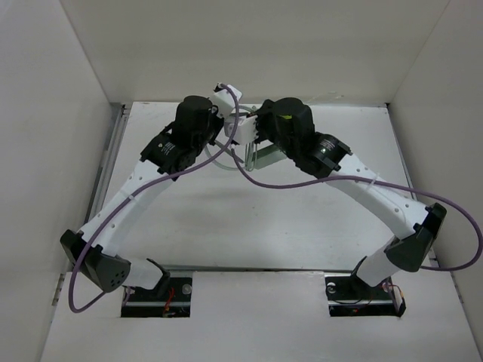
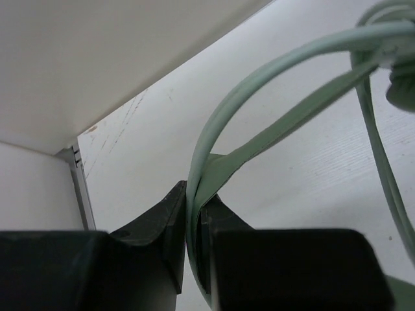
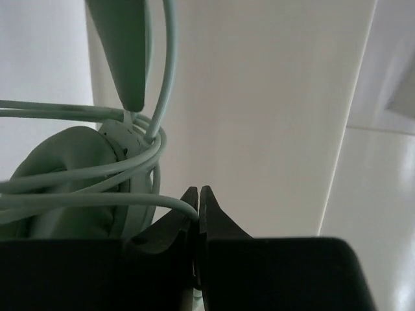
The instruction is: Wrap the headphones
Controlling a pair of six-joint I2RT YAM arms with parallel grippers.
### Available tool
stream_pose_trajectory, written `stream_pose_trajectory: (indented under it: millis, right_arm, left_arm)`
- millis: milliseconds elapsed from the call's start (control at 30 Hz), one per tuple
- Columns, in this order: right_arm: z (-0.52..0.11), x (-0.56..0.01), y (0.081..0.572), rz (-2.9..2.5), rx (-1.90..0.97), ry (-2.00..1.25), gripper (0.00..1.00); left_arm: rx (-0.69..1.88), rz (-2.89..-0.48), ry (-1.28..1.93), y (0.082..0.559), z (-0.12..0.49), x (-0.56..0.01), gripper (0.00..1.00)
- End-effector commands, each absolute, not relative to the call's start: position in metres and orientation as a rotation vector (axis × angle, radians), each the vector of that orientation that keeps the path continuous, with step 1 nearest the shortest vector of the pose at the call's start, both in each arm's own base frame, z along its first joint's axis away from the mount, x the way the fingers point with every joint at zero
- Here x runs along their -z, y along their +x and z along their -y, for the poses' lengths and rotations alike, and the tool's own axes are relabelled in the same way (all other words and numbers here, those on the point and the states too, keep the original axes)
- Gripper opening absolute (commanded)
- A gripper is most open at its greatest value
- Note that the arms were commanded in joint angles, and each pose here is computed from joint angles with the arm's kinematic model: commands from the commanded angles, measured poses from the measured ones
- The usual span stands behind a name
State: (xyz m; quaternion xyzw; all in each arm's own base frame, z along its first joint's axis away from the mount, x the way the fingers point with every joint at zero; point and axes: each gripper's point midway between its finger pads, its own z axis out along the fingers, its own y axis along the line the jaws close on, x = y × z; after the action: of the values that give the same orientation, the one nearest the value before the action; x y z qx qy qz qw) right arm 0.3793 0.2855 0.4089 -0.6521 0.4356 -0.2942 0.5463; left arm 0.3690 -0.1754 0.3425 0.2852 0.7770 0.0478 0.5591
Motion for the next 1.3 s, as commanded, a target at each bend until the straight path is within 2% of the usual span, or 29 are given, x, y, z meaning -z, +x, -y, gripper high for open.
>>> stream_pose_trajectory:
  millis: [0, 67, 300, 567, 1000, 1267]
  right_arm:
    - [-0.252, -0.461, 0.394, -1.005, 0.837, -1.359, 0.06]
    - [-0.243, -0.448, 0.398, -1.049, 0.801, -1.361, 0.12]
    - [-0.226, -0.433, 0.402, -1.136, 0.674, -1.349, 0.17]
    - [-0.235, -0.416, 0.386, -1.185, 0.477, -1.386, 0.22]
    - [-0.234, -0.405, 0.366, -1.276, 0.157, -1.401, 0.22]
    - [-0.240, -0.392, 0.347, -1.366, -0.190, -1.327, 0.21]
  left_arm:
    - [-0.015, -1.714, 0.708, 0.347, 0.189, -0.379, 0.00]
    - [0.026, -1.711, 0.735, 0.341, 0.198, -0.378, 0.00]
    - [0.103, -1.724, 0.766, 0.331, 0.211, -0.375, 0.00]
    - [0.139, -1.719, 0.791, 0.327, 0.218, -0.379, 0.00]
    - [0.317, -1.730, 0.888, 0.297, 0.237, -0.381, 0.00]
    - [0.424, -1.676, 0.871, 0.285, 0.245, -0.410, 0.00]
